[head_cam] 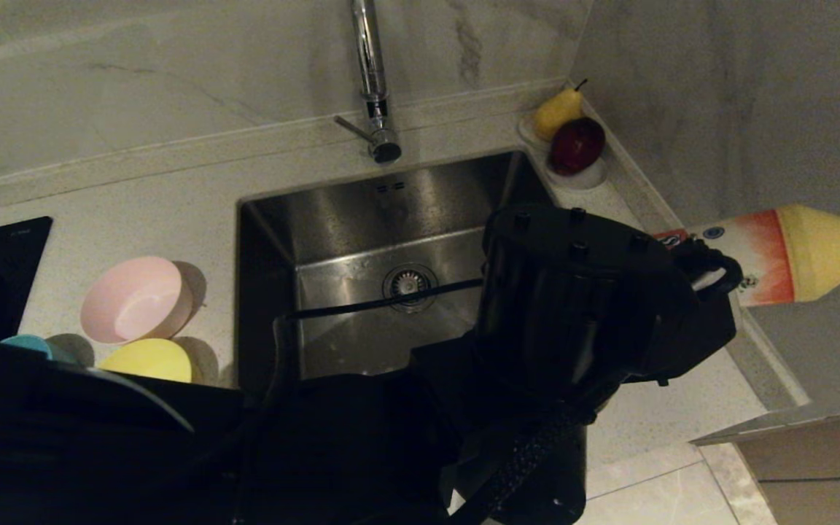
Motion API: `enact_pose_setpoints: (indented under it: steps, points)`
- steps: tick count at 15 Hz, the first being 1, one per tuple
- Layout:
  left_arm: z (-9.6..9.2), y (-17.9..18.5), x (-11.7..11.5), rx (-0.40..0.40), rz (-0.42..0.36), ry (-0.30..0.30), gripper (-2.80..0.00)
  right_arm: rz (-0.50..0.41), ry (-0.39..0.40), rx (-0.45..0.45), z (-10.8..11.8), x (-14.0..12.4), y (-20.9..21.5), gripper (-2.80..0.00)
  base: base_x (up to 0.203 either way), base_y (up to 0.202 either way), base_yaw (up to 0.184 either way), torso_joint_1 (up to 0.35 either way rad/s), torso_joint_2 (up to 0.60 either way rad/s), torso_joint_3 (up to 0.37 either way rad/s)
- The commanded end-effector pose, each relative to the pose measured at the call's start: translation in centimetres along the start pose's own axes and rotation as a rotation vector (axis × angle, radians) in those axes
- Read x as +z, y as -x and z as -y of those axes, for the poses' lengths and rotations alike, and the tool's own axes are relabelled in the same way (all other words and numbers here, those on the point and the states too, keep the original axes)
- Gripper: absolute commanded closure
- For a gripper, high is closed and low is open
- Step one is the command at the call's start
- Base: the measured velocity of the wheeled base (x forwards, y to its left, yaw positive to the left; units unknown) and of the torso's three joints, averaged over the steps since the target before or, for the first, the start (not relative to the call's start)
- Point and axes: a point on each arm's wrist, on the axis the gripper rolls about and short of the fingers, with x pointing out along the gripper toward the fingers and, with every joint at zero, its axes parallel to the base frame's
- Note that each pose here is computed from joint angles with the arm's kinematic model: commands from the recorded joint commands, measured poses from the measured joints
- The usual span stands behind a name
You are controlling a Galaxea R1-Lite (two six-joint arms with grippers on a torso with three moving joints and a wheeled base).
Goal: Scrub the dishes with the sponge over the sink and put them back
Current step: Squeeze it onto the sponge
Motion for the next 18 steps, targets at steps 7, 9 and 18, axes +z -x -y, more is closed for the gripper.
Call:
enact_pose_setpoints:
  steps: [7, 9, 18]
  points:
    - [3.3, -1.6, -0.8, -0.008, -0.107, -0.112, 0.00, 0.001, 0.000, 0.000, 0.0, 0.0, 0.0, 0.00, 0.000, 0.000, 0.000, 0.000, 0.00, 0.000]
    - [4.0, -2.0, -1.0, -0.004, -0.134, -0.127, 0.00, 0.001, 0.000, 0.000, 0.0, 0.0, 0.0, 0.00, 0.000, 0.000, 0.000, 0.000, 0.00, 0.000]
    - [6.9, -3.5, -2.1, 0.041, -0.306, -0.213, 0.00, 0.001, 0.001, 0.000, 0.0, 0.0, 0.0, 0.00, 0.000, 0.000, 0.000, 0.000, 0.00, 0.000]
